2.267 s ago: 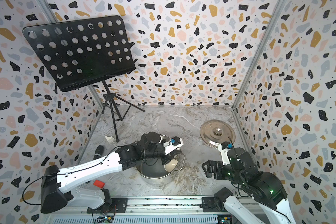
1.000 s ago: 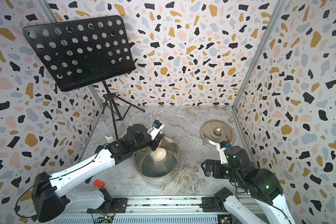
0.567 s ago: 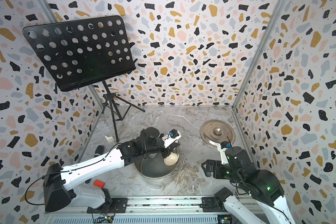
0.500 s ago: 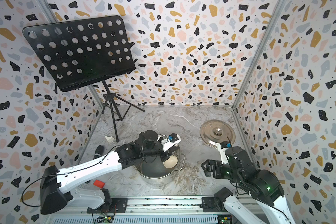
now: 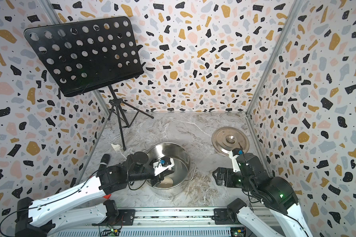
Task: Stir the soup with a spoon
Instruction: Stir the soup in the pan with a stick.
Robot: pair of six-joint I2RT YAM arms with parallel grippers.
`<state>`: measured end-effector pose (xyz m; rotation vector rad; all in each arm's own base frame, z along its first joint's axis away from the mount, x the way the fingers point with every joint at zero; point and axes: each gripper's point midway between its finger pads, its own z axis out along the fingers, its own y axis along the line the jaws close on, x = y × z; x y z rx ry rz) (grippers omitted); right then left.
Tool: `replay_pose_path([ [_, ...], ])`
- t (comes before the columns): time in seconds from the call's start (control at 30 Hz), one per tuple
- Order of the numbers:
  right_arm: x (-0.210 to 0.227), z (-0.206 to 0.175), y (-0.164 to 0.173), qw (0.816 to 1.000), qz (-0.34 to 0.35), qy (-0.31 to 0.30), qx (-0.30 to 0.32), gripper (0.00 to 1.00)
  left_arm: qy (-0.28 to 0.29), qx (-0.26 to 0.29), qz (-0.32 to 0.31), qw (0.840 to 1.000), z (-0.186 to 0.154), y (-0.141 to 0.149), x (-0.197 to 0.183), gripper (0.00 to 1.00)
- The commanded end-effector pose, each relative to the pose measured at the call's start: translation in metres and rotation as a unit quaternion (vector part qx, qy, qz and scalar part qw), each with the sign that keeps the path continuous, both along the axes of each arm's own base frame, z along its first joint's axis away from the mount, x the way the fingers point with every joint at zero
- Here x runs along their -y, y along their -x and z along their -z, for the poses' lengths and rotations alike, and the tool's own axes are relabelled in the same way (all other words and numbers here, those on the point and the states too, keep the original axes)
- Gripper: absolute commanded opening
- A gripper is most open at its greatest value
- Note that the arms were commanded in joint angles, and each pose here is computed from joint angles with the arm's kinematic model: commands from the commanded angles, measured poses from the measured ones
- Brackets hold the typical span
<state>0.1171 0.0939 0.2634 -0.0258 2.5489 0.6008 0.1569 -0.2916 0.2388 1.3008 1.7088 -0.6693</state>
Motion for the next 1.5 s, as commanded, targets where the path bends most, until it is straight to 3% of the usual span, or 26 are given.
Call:
replay_pose_path([
  [0.0,-0.005,-0.007,-0.007,1.000,-0.002,-0.006,0.011,1.00,0.019,-0.008,-0.079,0.997,-0.005,-0.027,-0.024,0.00],
  [0.17,-0.006,-0.012,-0.011,1.000,-0.003,-0.004,0.020,1.00,0.031,0.009,-0.179,0.983,-0.020,-0.073,-0.054,0.00],
  [0.33,-0.005,-0.014,-0.012,1.000,-0.006,-0.002,0.024,1.00,0.037,0.028,-0.218,0.975,-0.033,-0.111,-0.049,0.00],
  [0.5,-0.006,-0.015,-0.011,1.000,-0.010,-0.002,0.028,1.00,0.060,0.035,-0.203,0.977,-0.052,-0.142,-0.015,0.00],
  [0.63,-0.004,-0.013,-0.009,1.000,-0.010,-0.002,0.028,1.00,0.071,0.005,-0.142,0.987,-0.055,-0.149,0.023,0.00],
  [0.8,-0.001,-0.013,-0.009,1.000,0.003,-0.003,0.028,1.00,0.073,-0.001,-0.071,0.995,-0.062,-0.132,0.061,0.00],
  [1.03,-0.003,-0.025,-0.016,0.999,0.014,-0.006,0.031,0.99,0.014,0.036,0.002,0.999,-0.057,-0.064,0.063,0.00],
  [1.27,-0.031,-0.047,-0.030,0.998,-0.017,-0.047,0.029,0.98,-0.067,0.169,0.020,0.983,-0.052,-0.011,0.018,0.00],
  [1.47,-0.088,-0.075,-0.032,0.981,-0.110,-0.162,0.005,0.95,-0.087,0.319,0.040,0.943,-0.083,0.014,-0.006,0.00],
])
